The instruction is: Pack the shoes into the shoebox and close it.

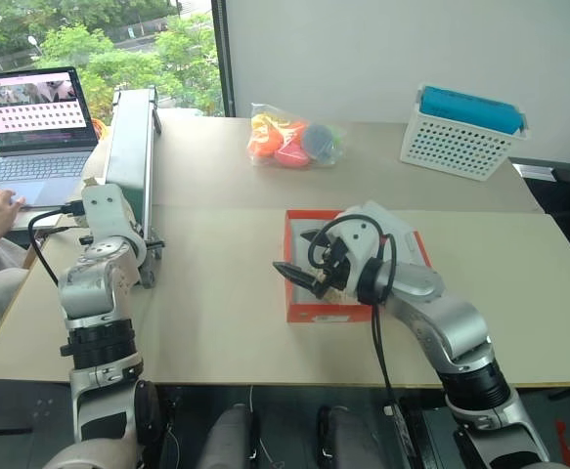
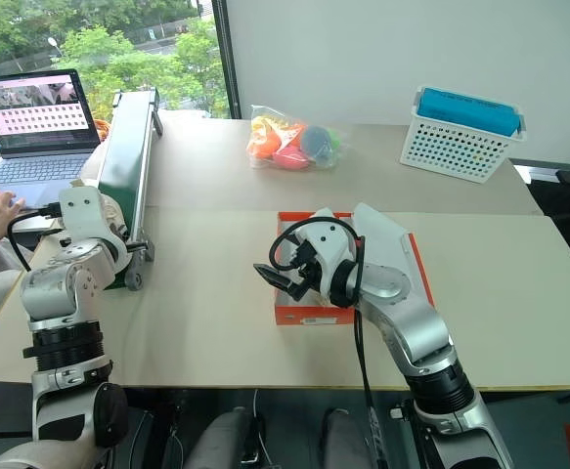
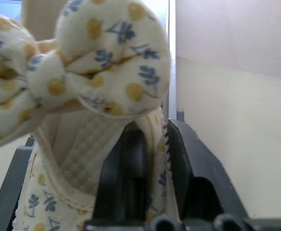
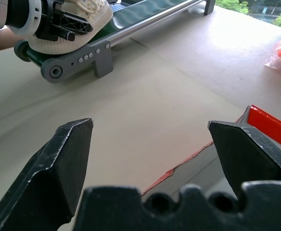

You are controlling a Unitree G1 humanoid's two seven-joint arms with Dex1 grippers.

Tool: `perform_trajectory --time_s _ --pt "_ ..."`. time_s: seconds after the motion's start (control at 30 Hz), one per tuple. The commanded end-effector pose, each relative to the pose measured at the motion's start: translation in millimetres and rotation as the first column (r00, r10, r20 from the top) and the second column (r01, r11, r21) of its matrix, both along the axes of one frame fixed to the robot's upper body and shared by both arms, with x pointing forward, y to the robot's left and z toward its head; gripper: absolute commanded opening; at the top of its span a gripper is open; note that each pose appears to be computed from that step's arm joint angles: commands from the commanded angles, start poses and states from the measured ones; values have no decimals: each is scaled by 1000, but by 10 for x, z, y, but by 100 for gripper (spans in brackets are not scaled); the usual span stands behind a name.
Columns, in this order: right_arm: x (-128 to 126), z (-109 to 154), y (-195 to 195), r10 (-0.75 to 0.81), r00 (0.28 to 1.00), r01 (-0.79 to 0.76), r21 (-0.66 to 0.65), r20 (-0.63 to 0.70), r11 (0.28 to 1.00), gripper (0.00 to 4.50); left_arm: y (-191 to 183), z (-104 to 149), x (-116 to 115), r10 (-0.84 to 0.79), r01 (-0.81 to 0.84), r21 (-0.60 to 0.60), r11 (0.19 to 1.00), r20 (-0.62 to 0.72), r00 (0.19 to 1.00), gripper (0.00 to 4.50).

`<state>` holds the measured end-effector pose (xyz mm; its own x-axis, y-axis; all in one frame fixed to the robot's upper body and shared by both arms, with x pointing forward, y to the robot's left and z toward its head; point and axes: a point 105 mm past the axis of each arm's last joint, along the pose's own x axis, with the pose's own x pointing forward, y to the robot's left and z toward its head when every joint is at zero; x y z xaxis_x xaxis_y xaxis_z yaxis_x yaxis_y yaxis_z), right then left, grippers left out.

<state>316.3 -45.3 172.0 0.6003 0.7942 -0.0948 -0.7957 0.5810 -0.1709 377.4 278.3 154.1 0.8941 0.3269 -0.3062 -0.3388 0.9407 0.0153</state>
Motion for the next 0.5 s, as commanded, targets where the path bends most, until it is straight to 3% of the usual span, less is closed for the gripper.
perform_trajectory --time_s 0.03,0.23,0.33,0.5 --pt "6 137 -29 -14 999 13 14 50 1000 450 2 26 3 5 -5 -10 1000 9 1000 84" --pt "22 141 -41 -23 998 22 14 50 1000 450 -2 47 2 9 -9 -12 1000 24 1000 84" --pt "32 144 -49 -27 998 26 15 49 1000 450 -11 94 5 6 -6 -1 1000 53 999 8" --pt "43 147 -56 -30 998 29 15 47 999 450 -5 122 -1 12 -12 1 1000 68 998 8"
